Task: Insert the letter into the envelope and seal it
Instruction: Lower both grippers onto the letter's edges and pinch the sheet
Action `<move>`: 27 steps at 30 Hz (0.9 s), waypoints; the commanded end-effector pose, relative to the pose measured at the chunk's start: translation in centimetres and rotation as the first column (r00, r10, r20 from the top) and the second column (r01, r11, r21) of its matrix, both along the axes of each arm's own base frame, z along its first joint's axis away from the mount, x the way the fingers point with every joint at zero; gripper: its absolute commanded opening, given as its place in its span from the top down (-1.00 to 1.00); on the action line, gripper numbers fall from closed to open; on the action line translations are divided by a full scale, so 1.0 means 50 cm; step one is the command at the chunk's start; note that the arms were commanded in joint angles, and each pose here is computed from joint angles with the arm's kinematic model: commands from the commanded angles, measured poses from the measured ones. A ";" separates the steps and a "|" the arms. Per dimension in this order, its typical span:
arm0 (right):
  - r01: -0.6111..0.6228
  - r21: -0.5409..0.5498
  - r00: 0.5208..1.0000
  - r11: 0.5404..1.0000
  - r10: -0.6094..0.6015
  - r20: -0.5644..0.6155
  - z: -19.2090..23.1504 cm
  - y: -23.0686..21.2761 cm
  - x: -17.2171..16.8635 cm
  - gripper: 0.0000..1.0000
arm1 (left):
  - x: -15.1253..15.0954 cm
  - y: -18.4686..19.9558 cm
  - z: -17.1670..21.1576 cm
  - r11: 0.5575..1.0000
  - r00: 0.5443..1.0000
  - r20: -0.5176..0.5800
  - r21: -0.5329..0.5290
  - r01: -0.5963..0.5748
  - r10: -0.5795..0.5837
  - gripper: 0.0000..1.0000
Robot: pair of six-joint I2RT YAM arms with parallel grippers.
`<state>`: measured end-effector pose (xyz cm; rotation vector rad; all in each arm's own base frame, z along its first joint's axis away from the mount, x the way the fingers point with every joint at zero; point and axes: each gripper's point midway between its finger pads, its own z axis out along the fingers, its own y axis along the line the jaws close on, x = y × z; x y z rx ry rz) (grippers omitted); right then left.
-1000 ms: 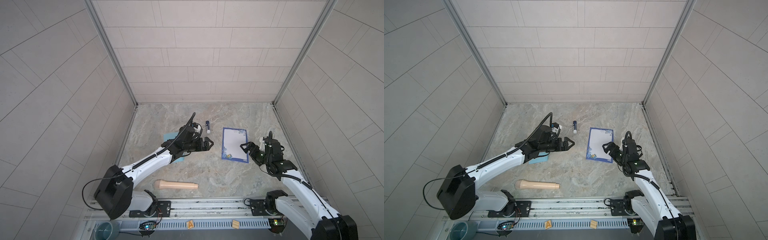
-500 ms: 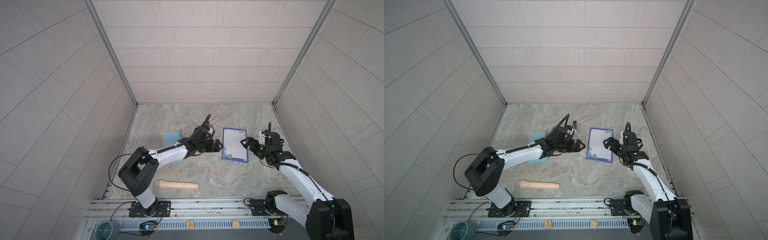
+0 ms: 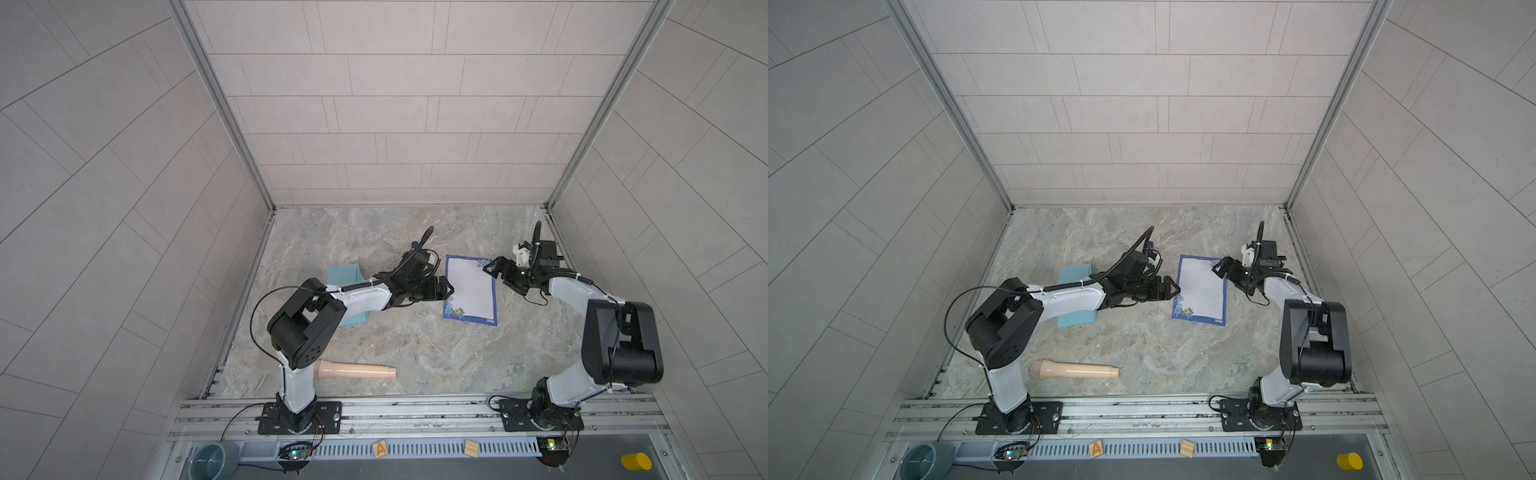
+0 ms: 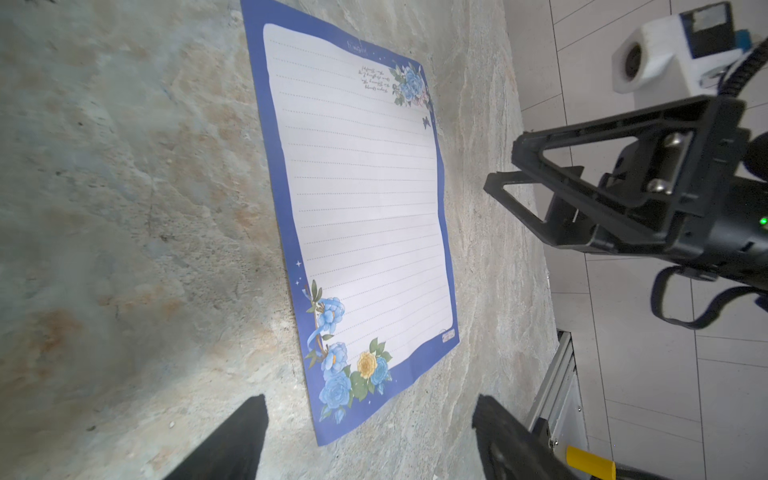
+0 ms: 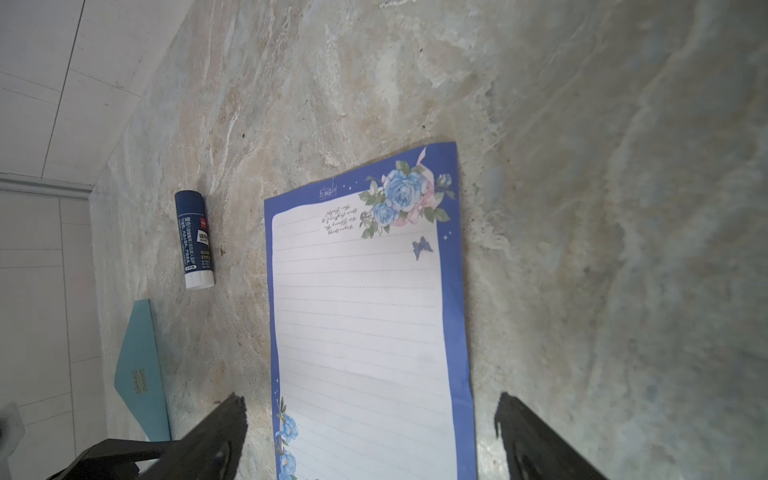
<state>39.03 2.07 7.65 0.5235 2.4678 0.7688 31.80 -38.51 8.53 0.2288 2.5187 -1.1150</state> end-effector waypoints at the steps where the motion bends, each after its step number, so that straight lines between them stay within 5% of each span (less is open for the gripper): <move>1: -0.067 0.071 0.998 0.995 0.066 0.021 0.001 0.011 0.017 -0.82 | 0.005 -0.021 0.000 1.000 1.000 0.010 -0.013 0.024 -0.024 -0.54; 13: -0.075 0.083 0.997 0.994 0.077 -0.026 -0.052 0.003 0.038 -0.63 | 0.009 -0.035 -0.053 0.999 0.999 -0.030 0.021 0.035 -0.035 -0.17; 27: -0.081 0.170 0.994 0.982 0.092 -0.055 -0.074 0.018 0.030 -0.54 | 0.018 -0.034 -0.108 0.997 0.998 -0.061 0.073 0.020 -0.016 0.01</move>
